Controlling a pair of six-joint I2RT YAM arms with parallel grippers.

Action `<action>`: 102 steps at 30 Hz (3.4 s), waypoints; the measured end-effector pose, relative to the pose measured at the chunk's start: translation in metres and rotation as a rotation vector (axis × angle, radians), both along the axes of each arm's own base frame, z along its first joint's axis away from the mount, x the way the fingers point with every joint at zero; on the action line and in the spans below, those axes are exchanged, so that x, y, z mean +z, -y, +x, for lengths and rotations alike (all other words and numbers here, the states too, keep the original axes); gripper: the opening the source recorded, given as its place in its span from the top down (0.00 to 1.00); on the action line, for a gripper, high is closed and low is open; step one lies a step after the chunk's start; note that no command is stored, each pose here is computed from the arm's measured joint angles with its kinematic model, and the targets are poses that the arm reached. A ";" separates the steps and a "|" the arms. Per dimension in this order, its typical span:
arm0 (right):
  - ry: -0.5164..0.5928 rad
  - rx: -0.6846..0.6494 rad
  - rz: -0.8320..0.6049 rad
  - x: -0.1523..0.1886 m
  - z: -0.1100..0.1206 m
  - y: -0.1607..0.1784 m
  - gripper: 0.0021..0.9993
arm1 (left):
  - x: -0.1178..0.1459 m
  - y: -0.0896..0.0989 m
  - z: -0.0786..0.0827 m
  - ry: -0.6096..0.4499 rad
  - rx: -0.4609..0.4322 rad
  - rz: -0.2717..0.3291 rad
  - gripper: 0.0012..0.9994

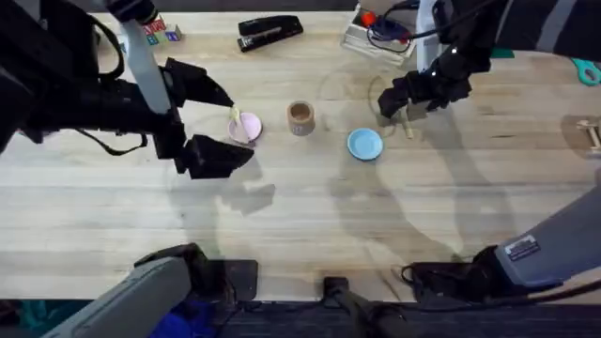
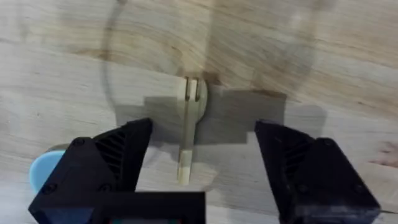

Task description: Pick up a utensil and set it on the pink plate, then put the other utensil in the container.

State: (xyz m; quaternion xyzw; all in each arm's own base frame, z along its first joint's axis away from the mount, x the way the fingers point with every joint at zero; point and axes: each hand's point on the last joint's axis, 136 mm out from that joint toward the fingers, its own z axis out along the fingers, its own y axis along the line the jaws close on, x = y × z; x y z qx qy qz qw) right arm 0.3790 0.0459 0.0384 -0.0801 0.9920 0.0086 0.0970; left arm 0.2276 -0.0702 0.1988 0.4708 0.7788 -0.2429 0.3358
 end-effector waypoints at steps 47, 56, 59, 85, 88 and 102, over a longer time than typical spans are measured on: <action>0.139 0.103 0.128 0.068 0.013 -0.028 0.97 | 0.000 0.000 0.000 0.000 0.000 0.000 0.00; 0.354 0.335 0.229 0.148 0.006 -0.053 0.97 | 0.000 0.000 0.000 0.000 0.000 0.000 0.00; 0.419 0.421 0.228 0.169 0.000 -0.058 0.97 | 0.000 0.000 0.000 0.000 0.000 0.000 0.00; 0.828 0.872 0.654 0.285 -0.054 -0.082 0.97 | 0.000 0.000 0.000 0.000 0.000 0.000 0.00; 0.846 0.907 0.676 0.286 -0.056 -0.085 0.97 | 0.000 0.000 0.000 0.000 0.000 0.000 0.00; 0.979 1.115 0.985 0.280 -0.052 -0.103 0.97 | 0.000 0.000 0.000 0.000 0.000 0.000 0.00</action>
